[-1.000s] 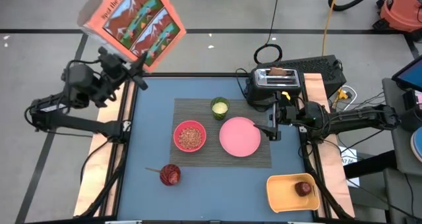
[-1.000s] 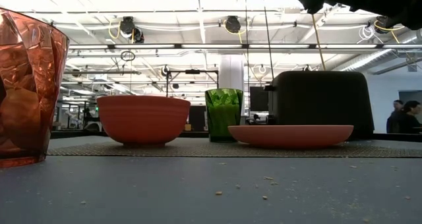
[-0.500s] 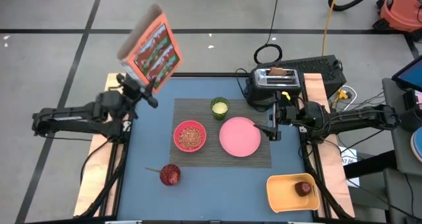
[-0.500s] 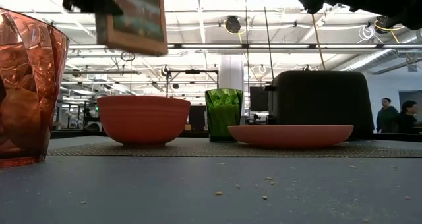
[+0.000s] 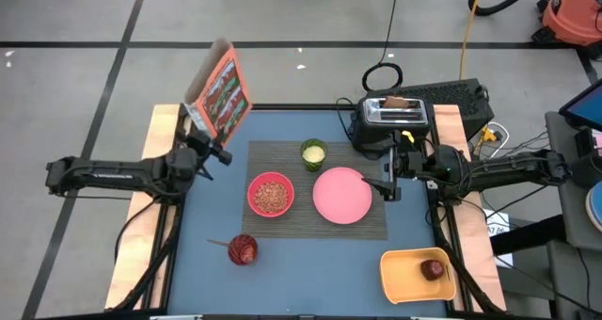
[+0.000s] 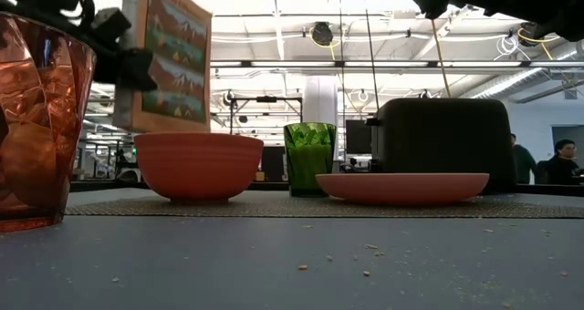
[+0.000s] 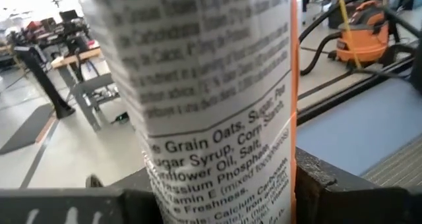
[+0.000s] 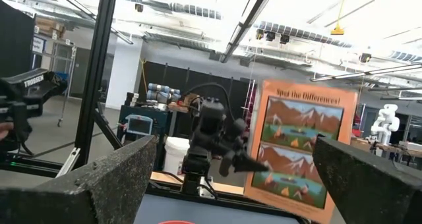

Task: Arrange a breakfast setting
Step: Pour the cereal into the red bowl

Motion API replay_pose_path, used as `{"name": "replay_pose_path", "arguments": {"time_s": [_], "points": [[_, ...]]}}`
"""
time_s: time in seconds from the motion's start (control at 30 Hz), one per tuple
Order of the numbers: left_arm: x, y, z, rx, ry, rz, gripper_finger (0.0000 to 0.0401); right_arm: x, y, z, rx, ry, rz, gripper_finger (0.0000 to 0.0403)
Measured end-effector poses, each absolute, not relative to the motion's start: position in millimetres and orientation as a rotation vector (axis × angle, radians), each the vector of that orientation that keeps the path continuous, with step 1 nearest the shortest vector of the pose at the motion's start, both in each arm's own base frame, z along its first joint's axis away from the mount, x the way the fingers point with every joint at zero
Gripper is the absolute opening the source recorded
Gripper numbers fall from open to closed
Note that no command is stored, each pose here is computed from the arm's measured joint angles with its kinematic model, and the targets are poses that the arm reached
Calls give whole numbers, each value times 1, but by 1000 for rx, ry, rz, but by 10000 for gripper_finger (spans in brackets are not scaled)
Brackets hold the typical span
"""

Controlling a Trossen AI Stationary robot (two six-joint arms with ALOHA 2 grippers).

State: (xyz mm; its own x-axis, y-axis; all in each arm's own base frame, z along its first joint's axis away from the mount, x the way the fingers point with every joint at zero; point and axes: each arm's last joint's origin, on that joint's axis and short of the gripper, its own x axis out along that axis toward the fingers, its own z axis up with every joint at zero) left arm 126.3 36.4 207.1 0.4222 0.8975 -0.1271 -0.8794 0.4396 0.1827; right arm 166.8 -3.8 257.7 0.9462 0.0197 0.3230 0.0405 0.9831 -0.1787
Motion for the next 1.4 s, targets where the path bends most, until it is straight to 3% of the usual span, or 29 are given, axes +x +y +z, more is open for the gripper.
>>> {"name": "replay_pose_path", "arguments": {"time_s": [0.83,1.4], "points": [[108,34,129,-51,303,1137,170,167,-4,258,-185,-330,-11,396],[109,34,127,-91,281,1101,170,167,-4,258,-189,-330,-11,396]]}}
